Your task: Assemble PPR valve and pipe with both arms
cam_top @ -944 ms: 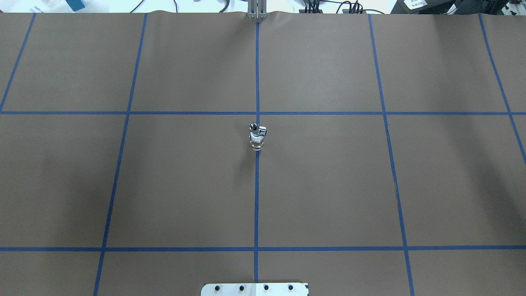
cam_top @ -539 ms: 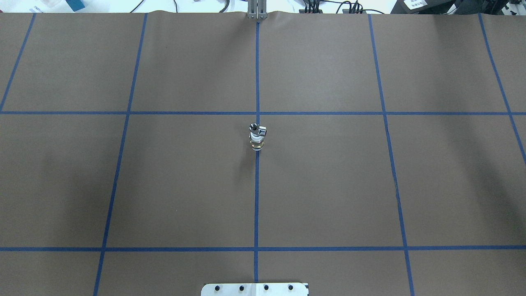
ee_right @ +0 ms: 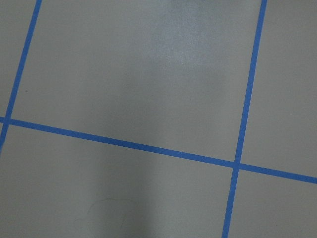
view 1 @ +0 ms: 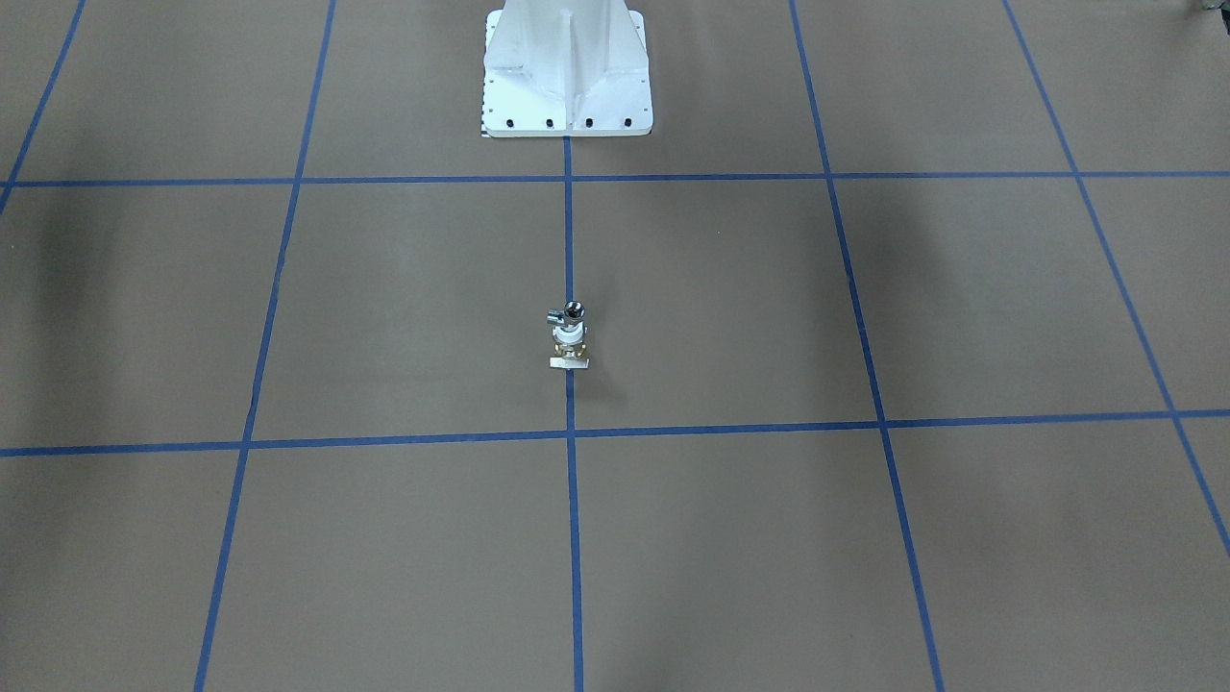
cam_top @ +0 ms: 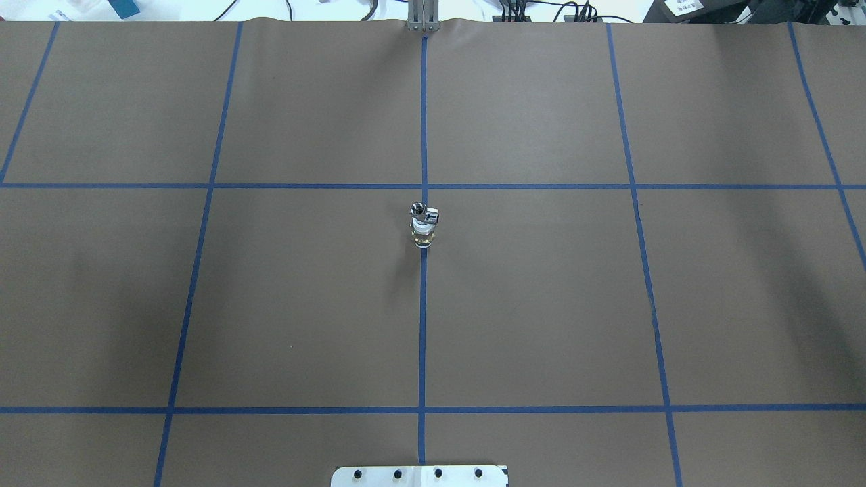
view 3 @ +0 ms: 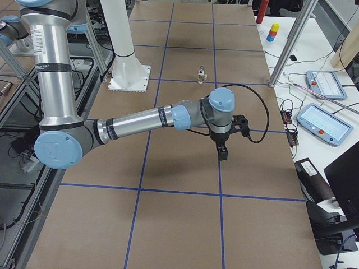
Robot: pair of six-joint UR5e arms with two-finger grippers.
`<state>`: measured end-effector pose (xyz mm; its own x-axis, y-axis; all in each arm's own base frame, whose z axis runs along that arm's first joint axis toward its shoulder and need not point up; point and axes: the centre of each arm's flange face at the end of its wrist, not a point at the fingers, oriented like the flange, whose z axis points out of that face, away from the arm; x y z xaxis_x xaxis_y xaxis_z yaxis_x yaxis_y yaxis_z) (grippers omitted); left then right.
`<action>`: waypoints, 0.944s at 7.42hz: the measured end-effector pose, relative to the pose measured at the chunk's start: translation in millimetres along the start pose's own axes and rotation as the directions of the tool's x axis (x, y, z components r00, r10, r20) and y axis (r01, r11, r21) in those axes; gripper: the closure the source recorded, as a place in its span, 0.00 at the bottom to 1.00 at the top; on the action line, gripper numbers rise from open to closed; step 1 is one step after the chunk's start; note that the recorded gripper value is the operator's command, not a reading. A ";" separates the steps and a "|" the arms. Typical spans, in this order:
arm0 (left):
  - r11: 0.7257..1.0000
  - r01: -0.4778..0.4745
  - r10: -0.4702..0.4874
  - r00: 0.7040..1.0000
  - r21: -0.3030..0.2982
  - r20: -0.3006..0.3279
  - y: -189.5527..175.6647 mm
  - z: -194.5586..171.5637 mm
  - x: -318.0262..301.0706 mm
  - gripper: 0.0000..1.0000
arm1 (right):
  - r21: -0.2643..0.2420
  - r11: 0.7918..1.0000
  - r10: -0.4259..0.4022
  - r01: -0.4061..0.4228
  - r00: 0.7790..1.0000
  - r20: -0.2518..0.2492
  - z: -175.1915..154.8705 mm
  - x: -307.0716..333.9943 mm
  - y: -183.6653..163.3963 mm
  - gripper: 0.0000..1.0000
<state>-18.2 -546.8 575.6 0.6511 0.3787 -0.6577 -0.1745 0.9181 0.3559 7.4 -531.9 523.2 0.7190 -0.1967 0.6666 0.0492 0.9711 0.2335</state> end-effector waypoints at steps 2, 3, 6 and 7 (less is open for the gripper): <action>1.000 -0.010 0.010 1.000 0.011 0.002 -0.9 -3.9 2.7 0.00 | 0.004 1.000 -0.001 0.001 1.000 0.005 1.1 0.5 0.1 0.01; 1.000 -0.014 0.014 1.000 0.015 0.003 -1.6 -5.6 4.1 0.00 | 0.003 1.000 0.001 -0.001 1.000 0.006 1.9 1.1 0.2 0.01; 1.000 -0.020 0.019 1.000 0.021 0.004 -2.7 -8.5 6.6 0.00 | -0.006 1.000 0.008 -0.008 1.000 0.006 6.0 5.2 5.1 0.01; 1.000 -0.021 0.021 1.000 0.022 0.006 -2.9 -9.0 7.0 0.00 | -0.017 1.000 0.018 -0.017 1.000 0.005 10.4 9.7 12.3 0.01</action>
<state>-19.8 -545.7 563.9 0.6515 0.3970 -0.6464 -0.1719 0.9072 0.3839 7.8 -523.3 539.9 0.7161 -0.1803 0.6744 0.0486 0.9766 0.2095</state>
